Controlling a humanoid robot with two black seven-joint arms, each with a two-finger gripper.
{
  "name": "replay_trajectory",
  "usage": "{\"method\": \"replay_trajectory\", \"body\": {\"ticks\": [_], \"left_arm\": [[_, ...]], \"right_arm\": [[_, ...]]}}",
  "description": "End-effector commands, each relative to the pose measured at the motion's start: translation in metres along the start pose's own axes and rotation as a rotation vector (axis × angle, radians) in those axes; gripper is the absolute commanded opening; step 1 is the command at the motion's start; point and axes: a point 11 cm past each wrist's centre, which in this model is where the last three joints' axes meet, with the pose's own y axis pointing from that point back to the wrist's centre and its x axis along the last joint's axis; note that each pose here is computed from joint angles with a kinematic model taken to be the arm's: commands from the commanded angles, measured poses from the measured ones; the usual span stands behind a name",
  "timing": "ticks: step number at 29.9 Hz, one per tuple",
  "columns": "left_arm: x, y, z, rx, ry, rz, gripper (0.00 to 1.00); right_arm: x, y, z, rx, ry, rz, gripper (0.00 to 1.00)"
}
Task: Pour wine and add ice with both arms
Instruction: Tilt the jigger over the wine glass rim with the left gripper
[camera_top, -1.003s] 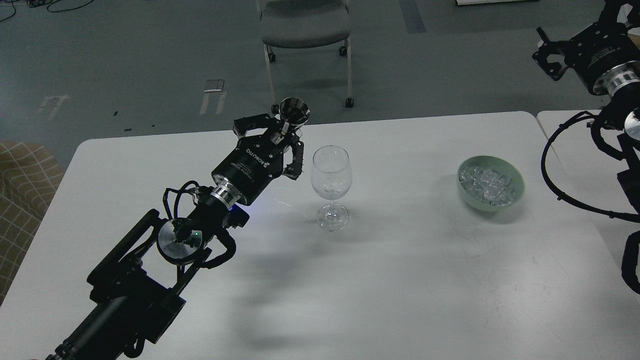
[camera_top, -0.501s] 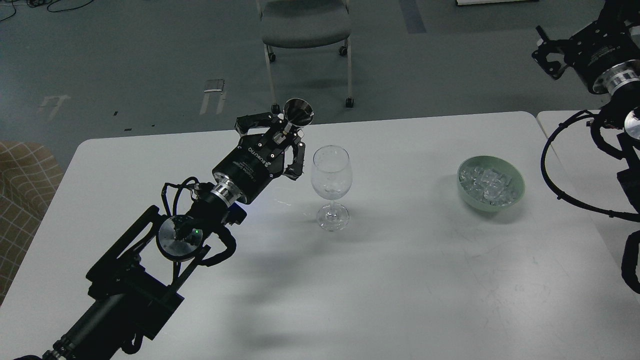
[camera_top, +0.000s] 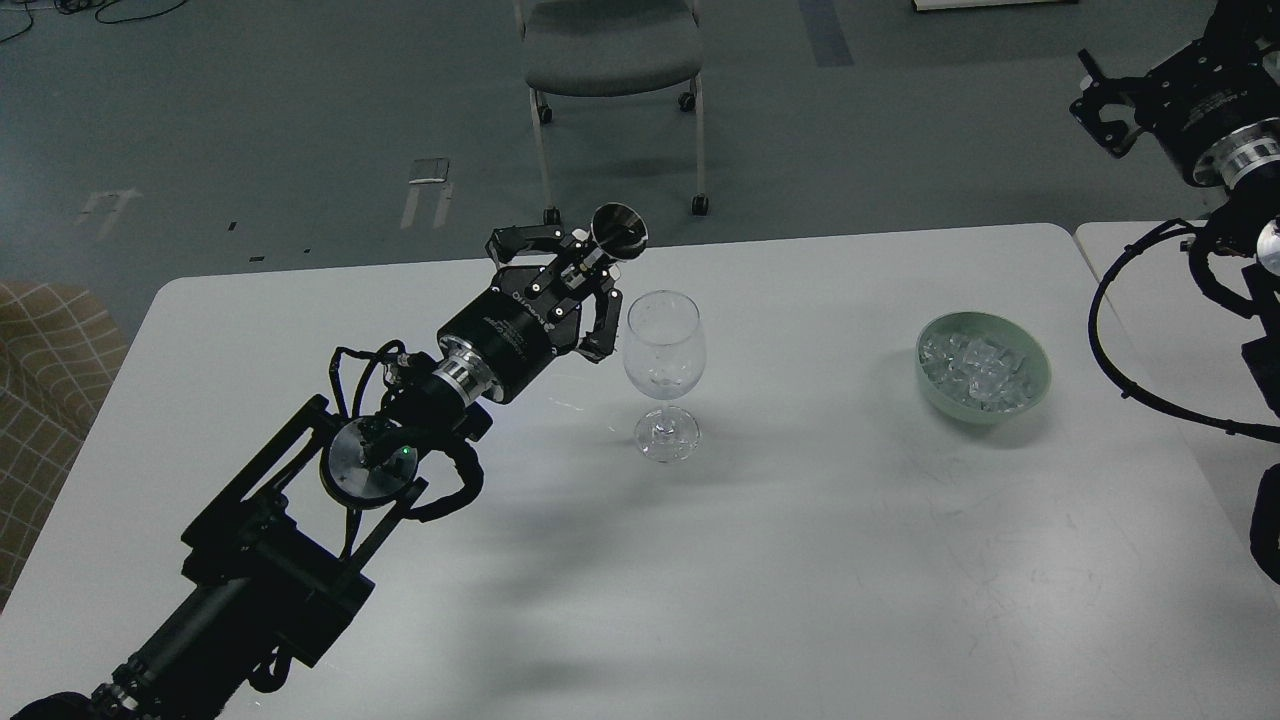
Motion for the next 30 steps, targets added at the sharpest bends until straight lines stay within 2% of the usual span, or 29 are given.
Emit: {"method": "replay_trajectory", "body": {"ticks": [1, 30], "left_arm": [[-0.0004, -0.0009, -0.0009, 0.018, -0.038, 0.005, 0.00], [-0.0047, -0.0056, 0.0061, 0.056, -0.178, 0.018, 0.00]], "right_arm": [[-0.0010, -0.0001, -0.0020, 0.003, 0.003, -0.004, 1.00], [0.0010, 0.0020, -0.0108, 0.013, 0.018, -0.004, 1.00]]}}
